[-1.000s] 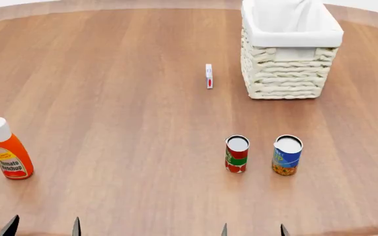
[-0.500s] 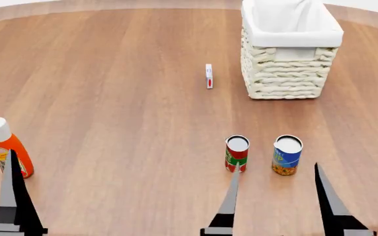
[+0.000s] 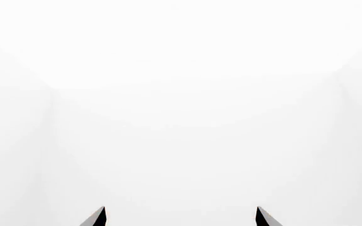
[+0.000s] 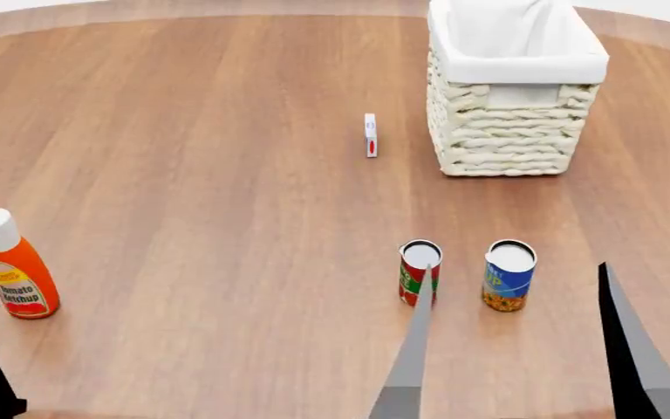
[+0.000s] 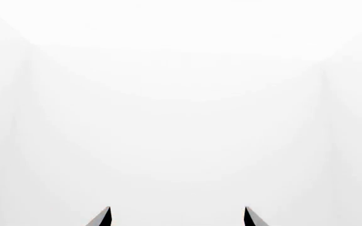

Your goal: Pick up the alphabet soup and the cream cheese box, and put them in the basket.

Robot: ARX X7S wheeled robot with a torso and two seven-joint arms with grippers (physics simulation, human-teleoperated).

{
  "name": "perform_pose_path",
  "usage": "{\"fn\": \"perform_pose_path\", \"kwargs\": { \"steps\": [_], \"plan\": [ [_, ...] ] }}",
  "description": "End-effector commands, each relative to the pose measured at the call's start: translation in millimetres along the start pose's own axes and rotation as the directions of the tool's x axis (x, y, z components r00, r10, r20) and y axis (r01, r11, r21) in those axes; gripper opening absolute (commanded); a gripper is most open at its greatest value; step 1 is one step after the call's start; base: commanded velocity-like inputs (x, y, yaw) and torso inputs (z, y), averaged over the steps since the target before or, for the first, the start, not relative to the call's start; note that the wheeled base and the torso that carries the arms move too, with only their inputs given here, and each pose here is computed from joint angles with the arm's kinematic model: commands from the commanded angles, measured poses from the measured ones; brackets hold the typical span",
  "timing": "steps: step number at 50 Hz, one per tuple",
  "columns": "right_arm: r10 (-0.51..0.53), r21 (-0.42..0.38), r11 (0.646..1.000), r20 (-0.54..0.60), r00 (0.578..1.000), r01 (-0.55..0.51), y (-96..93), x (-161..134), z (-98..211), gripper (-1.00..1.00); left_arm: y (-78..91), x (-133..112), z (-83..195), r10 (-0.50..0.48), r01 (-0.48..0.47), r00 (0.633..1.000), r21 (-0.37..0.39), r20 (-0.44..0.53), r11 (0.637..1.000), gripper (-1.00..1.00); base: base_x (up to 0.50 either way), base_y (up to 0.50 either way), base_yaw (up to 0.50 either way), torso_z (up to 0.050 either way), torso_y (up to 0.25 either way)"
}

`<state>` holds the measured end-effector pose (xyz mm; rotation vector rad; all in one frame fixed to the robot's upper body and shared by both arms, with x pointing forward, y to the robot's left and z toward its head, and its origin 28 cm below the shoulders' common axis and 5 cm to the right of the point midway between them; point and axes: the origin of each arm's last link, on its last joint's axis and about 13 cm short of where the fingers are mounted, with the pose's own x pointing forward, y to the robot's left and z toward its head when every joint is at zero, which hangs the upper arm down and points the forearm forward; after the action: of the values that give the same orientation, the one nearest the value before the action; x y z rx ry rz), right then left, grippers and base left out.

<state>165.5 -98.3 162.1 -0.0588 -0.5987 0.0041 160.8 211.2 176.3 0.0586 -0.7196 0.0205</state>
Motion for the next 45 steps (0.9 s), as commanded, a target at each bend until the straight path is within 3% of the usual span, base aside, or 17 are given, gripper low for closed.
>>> {"fn": "perform_pose_path", "kwargs": {
  "steps": [1,45],
  "plan": [
    [0.013,0.000,1.000,0.004,1.000,-0.013,0.7,0.0,2.5,1.00,-1.9,-1.1,-1.2,-0.018,0.019,1.000,0.013,-0.003,1.000,1.00,0.00,0.00,0.00,0.000,0.000],
    [0.047,-0.002,0.999,-0.010,0.999,-0.047,3.1,-3.3,-4.0,1.00,-0.8,-4.6,-7.0,-0.013,0.014,0.999,0.014,-0.033,1.000,1.00,0.13,0.00,0.00,0.000,0.000]
  ]
}}
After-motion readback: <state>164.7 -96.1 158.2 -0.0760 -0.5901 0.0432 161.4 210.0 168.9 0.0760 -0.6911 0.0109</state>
